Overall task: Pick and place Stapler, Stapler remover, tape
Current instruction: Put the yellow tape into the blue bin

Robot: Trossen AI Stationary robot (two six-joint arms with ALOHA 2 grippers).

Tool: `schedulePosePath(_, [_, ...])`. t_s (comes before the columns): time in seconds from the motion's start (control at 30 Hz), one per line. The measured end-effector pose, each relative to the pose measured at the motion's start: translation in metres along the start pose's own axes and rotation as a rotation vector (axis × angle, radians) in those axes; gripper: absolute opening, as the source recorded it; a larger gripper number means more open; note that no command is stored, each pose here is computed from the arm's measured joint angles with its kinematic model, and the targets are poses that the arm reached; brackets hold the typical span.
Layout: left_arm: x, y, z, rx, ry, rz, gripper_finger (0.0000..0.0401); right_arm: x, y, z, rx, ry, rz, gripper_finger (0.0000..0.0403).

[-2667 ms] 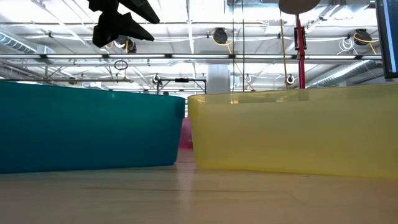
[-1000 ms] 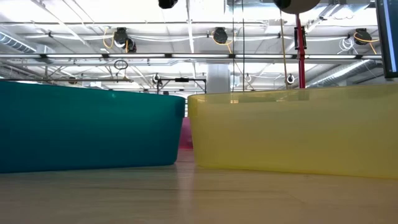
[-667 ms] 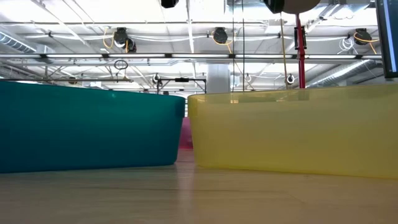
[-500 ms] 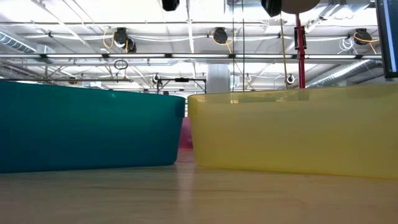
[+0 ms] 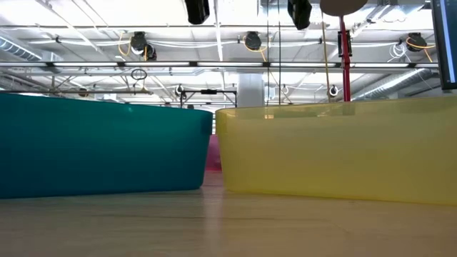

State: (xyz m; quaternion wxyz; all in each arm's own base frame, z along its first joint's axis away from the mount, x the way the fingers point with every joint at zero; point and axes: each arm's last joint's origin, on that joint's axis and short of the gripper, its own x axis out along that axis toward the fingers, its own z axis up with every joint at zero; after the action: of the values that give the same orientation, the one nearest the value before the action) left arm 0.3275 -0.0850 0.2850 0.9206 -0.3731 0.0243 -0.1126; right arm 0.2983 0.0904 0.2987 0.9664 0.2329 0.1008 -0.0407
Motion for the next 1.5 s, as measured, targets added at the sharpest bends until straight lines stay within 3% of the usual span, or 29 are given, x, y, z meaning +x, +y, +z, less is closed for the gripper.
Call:
schedulePosePath(0.13, [-0.006,0.0,-0.004,-0.046,0.155,-0.011,0.0035,-0.007,0.002,-0.002,-0.04,0.117,0.122,0.0099])
schedulePosePath(0.3, [-0.028,0.01,-0.015,-0.128,0.388,0.233,0.0035,-0.011,0.001,-0.011,0.036,0.296,0.192,0.0131])
schedulePosePath(0.43, [-0.043,0.009,-0.029,-0.177,0.466,0.408,0.0035,-0.014,0.005,-0.014,0.102,0.416,0.33,0.0147])
schedulePosePath(0.6, [-0.047,-0.001,-0.055,-0.196,0.516,0.496,0.0035,-0.014,0.006,-0.014,0.14,0.437,0.352,0.0149])
schedulePosePath(0.83, [-0.064,0.015,-0.093,-0.26,0.713,0.808,0.0035,-0.014,0.006,-0.013,0.134,0.424,0.356,0.0145])
schedulePosePath(1.27, [-0.052,0.042,-0.118,-0.321,0.886,0.864,0.0036,-0.014,0.007,-0.012,0.136,0.415,0.358,0.0144])
schedulePosePath(1.5, [-0.049,0.052,-0.122,-0.345,0.944,0.855,0.0079,-0.014,0.007,-0.012,0.15,0.416,0.356,0.0145])
